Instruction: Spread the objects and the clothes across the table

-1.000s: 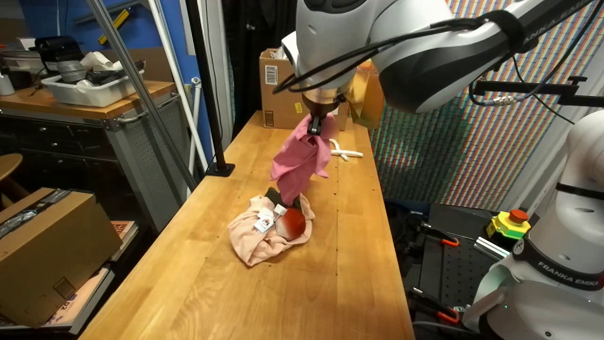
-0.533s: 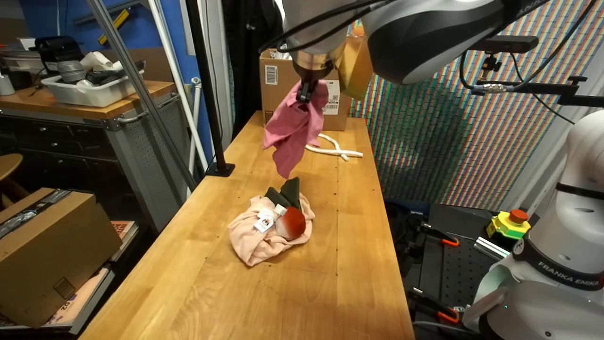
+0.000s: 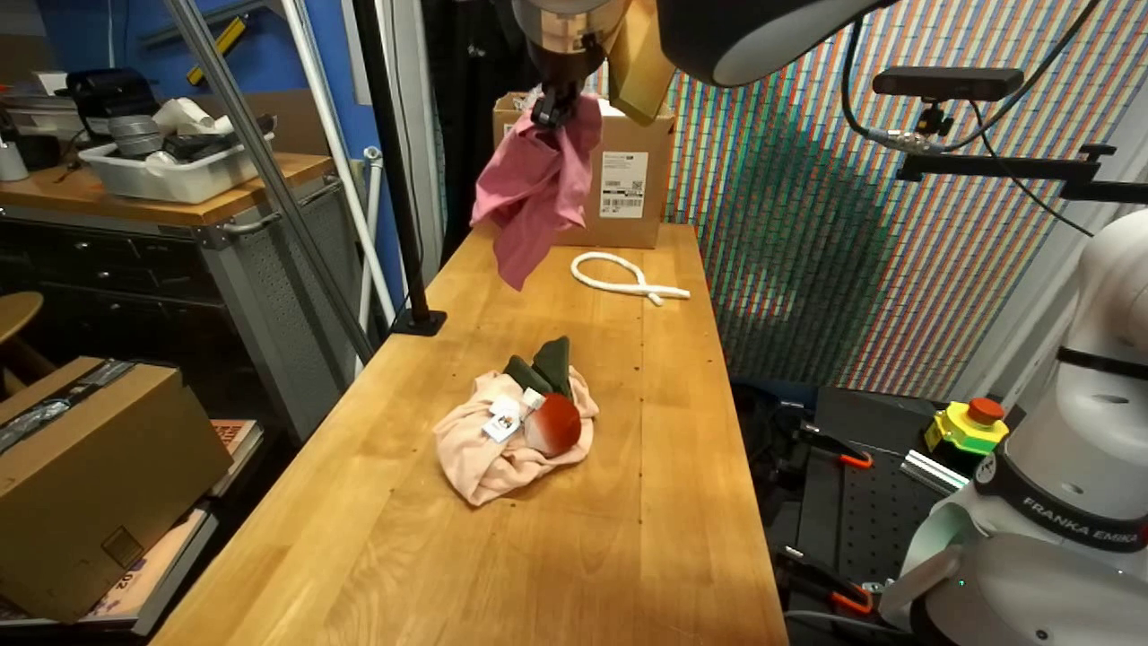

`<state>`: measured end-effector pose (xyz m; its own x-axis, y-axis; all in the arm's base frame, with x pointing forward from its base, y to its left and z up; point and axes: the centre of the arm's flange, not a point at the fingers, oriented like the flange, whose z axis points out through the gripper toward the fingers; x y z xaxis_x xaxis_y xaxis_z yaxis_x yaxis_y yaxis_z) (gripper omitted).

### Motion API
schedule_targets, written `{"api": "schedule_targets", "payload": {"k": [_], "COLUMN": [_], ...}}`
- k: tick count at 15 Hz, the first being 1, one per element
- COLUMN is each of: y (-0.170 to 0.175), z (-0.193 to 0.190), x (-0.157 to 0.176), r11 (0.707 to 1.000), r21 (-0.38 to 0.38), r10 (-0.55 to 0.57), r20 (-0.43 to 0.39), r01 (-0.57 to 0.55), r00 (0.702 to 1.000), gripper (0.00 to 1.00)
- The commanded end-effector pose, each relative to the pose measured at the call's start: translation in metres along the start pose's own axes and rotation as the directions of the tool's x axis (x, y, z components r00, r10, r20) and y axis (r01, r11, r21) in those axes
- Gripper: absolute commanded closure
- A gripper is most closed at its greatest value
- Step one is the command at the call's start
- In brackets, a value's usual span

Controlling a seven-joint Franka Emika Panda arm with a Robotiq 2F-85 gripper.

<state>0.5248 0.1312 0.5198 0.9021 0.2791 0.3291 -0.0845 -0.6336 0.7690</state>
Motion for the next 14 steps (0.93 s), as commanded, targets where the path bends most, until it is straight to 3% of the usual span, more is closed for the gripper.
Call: {"api": "schedule_targets", "payload": {"k": [1, 4, 7, 14], "y": [0.014, 0.029, 0.053, 0.126], "z": [0.007, 0.013, 0.021, 0.050], "x": [0.035, 0.053, 0.072, 0.116], "r11": [1.000, 0.999, 0.988, 0.911], "r21": [0.009, 0.021, 0.080, 0.230], "r10": [-0.009, -0.048, -0.138, -0.360], "r20": [0.006, 0.031, 0.053, 0.030], "r01": [0.008, 0.047, 0.134, 0.344], "r00": [1.000, 0.998, 0.989, 0.933], "gripper": [0.99, 0.99, 0.99, 0.99]}}
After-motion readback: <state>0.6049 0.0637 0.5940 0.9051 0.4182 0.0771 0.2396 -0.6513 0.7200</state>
